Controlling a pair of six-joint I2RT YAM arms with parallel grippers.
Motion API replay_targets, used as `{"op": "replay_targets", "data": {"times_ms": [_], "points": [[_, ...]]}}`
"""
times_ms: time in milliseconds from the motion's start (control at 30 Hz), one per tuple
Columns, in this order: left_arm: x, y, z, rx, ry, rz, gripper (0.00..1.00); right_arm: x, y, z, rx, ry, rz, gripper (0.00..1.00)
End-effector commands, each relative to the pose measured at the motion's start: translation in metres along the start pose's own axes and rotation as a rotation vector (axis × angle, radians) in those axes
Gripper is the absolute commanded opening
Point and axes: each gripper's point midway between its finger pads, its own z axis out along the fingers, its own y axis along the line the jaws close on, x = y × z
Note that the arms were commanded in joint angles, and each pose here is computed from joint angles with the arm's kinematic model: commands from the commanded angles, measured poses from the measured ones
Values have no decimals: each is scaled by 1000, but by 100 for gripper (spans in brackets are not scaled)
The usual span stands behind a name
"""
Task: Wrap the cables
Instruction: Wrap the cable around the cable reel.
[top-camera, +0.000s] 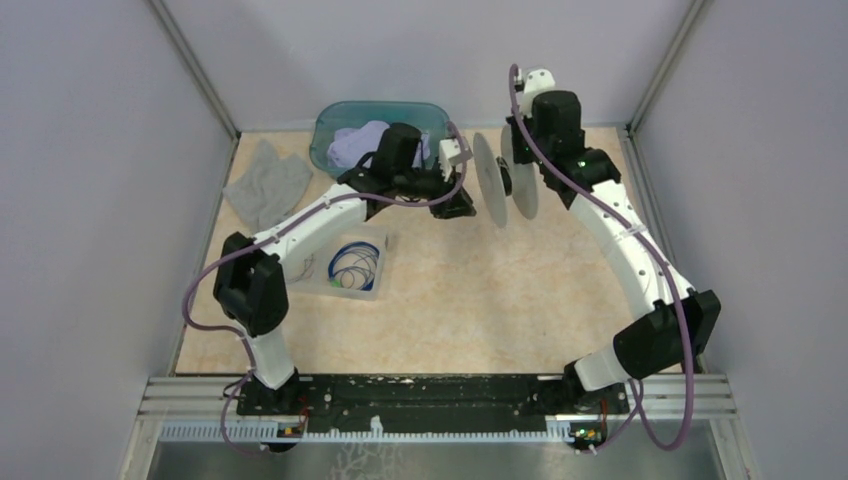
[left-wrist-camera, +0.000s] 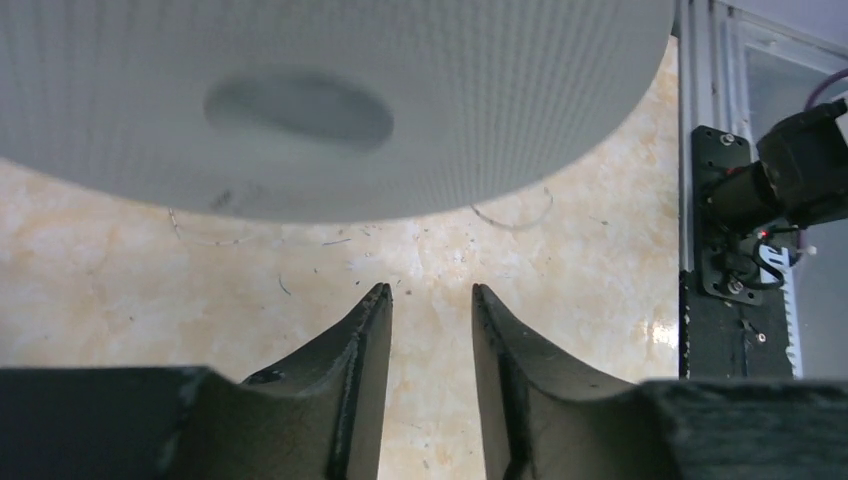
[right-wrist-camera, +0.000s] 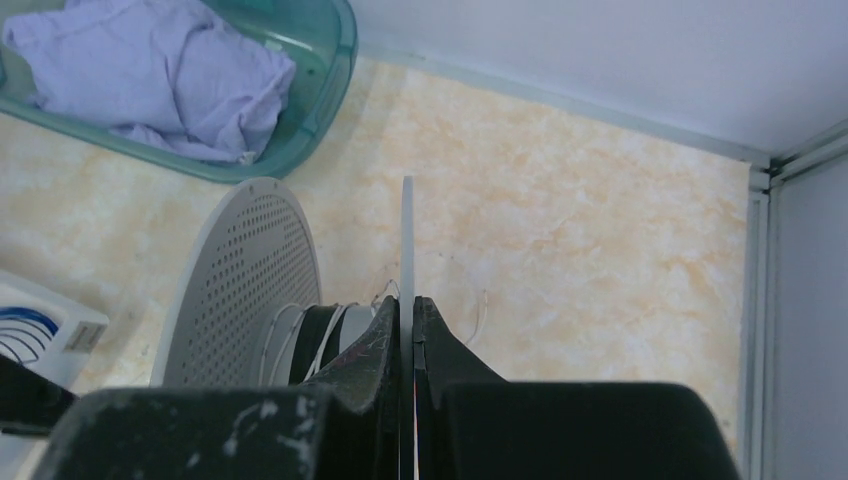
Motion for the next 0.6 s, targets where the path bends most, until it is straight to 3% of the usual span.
{"op": "replay_targets", "data": {"times_ms": [0,233,567], "points": [[-22,0,-43,91,-128,46,44,-88,-16,-46,15,-242,32,0],[6,36,-71,50,-165,138,59,-130,-5,-89,-84,-328,42,0],[38,43,-50,167,-178,222,77,-172,21,-138,-268,-407,85,0]]}}
